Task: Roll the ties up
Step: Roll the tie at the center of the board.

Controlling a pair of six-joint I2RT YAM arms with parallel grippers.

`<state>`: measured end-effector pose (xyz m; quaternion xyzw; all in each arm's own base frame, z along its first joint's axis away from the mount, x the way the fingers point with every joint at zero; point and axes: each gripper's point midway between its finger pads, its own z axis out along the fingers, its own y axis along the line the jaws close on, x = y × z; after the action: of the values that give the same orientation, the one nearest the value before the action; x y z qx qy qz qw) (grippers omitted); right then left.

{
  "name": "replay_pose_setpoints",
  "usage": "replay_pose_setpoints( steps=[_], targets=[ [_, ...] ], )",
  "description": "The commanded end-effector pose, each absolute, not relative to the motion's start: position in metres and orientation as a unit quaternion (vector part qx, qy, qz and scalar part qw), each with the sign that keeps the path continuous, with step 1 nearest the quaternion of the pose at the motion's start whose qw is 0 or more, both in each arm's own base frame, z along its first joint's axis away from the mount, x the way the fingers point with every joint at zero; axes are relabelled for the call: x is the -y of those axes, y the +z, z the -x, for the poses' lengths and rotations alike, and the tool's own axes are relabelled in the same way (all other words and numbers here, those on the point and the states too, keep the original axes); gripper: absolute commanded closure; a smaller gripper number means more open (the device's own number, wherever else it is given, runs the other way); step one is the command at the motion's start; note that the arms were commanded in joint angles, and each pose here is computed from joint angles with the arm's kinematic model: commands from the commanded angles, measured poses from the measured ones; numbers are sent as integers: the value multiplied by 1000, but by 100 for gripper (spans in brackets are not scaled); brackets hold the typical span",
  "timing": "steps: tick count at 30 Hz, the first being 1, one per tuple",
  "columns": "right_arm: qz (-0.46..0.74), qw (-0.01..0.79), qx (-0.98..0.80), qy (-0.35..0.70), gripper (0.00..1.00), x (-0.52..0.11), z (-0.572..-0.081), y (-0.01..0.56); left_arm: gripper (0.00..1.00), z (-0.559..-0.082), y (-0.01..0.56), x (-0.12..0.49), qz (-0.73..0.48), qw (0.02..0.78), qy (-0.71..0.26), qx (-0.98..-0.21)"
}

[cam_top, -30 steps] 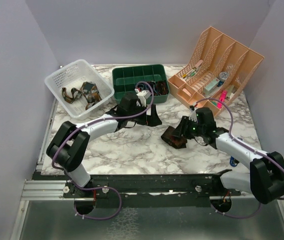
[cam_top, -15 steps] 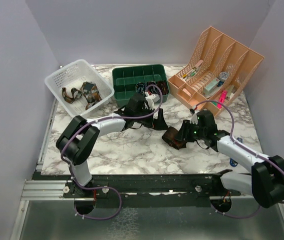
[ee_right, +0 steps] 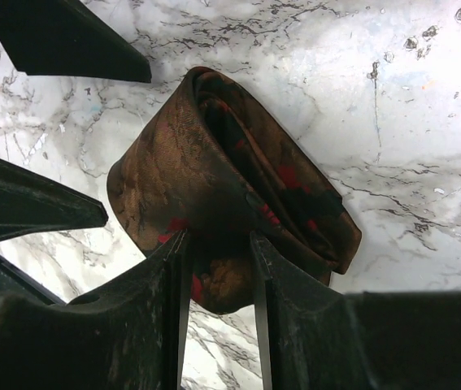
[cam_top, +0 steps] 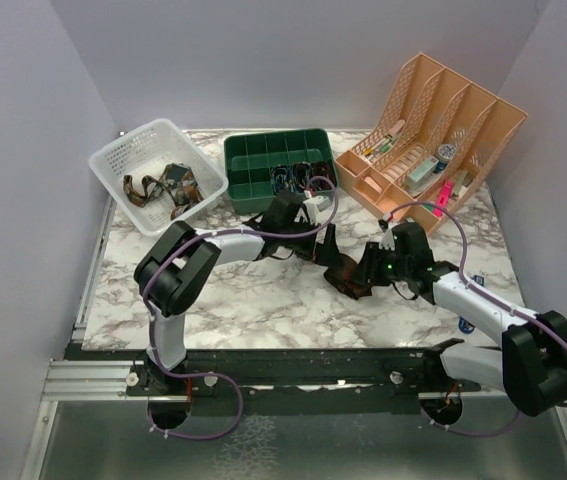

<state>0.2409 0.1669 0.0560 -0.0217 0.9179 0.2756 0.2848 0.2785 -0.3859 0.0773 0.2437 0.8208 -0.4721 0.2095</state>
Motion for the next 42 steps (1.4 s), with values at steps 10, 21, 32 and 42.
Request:
replay_pose_setpoints(
  steps=[10, 21, 32, 42],
  targets=[
    [15, 272, -930, 248, 61, -155, -231, 39, 12, -260, 59, 399, -252, 149, -515, -806],
    [4, 273, -931, 243, 61, -151, -229, 34, 24, -252, 56, 402, -259, 124, -529, -798],
    [2, 279, -929, 242, 61, -151, -232, 38, 43, -249, 51, 407, -263, 109, -535, -796],
    [7, 309, -916, 255, 57, -157, -245, 71, 65, -251, 52, 404, -273, 130, -524, -796]
  ],
)
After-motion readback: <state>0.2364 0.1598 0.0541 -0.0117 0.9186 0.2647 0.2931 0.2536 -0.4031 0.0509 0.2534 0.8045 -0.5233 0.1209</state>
